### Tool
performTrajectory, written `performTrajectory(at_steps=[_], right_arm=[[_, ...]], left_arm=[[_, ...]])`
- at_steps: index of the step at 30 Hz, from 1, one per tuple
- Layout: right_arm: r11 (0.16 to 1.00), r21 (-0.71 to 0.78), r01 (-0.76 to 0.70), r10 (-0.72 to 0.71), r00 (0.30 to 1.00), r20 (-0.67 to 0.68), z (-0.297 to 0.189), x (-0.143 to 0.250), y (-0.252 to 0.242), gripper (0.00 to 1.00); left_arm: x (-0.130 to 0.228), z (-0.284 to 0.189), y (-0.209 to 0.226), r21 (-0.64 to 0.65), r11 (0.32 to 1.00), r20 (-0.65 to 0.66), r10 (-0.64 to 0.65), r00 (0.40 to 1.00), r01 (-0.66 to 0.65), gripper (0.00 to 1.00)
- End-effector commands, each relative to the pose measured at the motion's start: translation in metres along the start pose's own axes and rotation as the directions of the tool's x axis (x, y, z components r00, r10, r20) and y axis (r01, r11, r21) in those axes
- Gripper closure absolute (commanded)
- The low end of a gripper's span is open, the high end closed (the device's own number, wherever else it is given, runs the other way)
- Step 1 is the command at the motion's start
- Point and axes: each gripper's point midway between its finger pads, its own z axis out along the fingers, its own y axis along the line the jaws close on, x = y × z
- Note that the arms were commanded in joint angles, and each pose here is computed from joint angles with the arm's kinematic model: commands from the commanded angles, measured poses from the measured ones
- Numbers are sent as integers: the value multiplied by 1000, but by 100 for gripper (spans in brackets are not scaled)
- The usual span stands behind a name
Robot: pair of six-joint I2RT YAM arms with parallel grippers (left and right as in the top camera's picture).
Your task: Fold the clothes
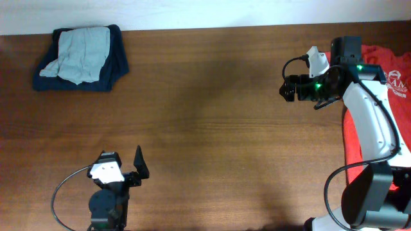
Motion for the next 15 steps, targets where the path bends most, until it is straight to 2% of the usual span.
performTrajectory(at_steps=[1, 15], right_arm=[[1000, 14, -13, 13, 1000, -2, 0, 0, -5, 1], [1000, 14, -13, 13, 1000, -2, 0, 0, -5, 1]], left_arm=[[0, -1, -7, 42, 995, 8, 89, 996, -90, 1], [-24, -9, -8, 41, 996, 119, 79, 990, -84, 1]])
